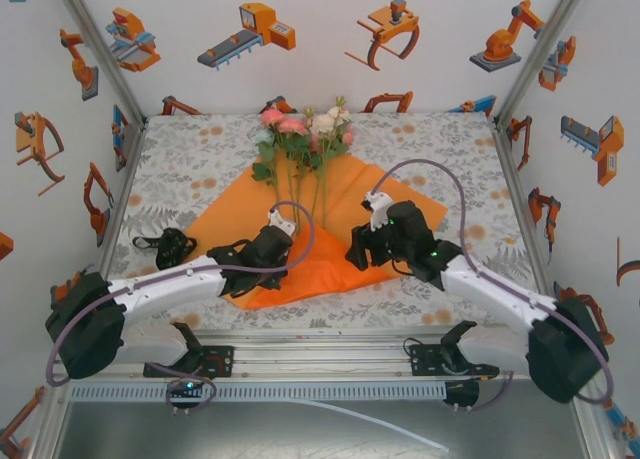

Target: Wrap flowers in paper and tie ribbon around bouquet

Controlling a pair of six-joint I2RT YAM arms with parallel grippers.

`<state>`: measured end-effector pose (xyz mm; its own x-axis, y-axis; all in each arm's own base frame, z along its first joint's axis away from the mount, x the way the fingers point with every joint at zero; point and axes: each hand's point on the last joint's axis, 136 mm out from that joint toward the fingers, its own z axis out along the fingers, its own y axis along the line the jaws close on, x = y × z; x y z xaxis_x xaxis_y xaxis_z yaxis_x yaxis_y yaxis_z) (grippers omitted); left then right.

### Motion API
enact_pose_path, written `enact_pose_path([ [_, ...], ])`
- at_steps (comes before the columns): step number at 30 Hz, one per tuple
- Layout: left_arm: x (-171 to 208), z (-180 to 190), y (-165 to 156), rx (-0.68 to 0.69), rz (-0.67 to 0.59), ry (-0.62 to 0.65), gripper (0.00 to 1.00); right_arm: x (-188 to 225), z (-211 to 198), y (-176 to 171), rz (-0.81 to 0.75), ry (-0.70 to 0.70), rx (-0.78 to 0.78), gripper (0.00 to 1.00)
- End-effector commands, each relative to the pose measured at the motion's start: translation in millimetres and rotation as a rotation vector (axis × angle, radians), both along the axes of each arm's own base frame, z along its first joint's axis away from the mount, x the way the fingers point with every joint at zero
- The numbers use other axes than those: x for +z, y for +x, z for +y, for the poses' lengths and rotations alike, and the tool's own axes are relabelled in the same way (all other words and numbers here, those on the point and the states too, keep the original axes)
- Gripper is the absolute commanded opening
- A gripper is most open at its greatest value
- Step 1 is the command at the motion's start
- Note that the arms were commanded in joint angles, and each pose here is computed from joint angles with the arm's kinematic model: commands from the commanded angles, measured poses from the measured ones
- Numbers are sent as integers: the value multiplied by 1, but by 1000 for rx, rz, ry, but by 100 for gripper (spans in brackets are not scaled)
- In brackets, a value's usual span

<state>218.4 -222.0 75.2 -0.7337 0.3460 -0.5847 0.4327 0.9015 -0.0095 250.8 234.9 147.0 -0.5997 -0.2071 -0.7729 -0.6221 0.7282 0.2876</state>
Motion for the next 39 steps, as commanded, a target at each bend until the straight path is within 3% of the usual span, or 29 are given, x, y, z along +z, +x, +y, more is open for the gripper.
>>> enact_pose_path([
  [1, -10, 24, 7, 145, -12, 49, 0, 12, -11, -24, 18, 0, -20, 63],
  [6, -15, 36, 10, 251, -20, 37, 0, 32, 28, -75, 71, 146, 191, 63],
  [10, -16, 50, 15, 336, -39, 70, 0, 1, 57, -71, 136, 237, 214, 62],
  [17, -24, 62, 21, 400, -45, 95, 0, -61, 69, -28, 134, 27, 131, 59],
  [23, -21, 77, 29, 427, -88, 176, 0, -91, 44, -7, 90, -153, 17, 59],
  [24, -19, 77, 30, 421, -99, 181, 2, -94, 42, -7, 93, -168, 14, 59],
  [28, 9, 75, 34, 378, -169, 155, 30, -95, 37, 0, 75, -195, -23, 60],
  [32, 50, 67, 24, 310, -199, 11, 51, -74, 44, 1, 41, -133, -7, 64],
  [36, 73, 13, -17, -12, -114, -285, 55, -53, 53, -8, 130, 49, 95, 73],
  [37, 76, -1, -29, -93, -81, -357, 58, -49, 53, -9, 170, 94, 119, 80],
  [39, 73, -17, -45, -186, -32, -413, 63, -48, 52, -9, 218, 132, 144, 86],
])
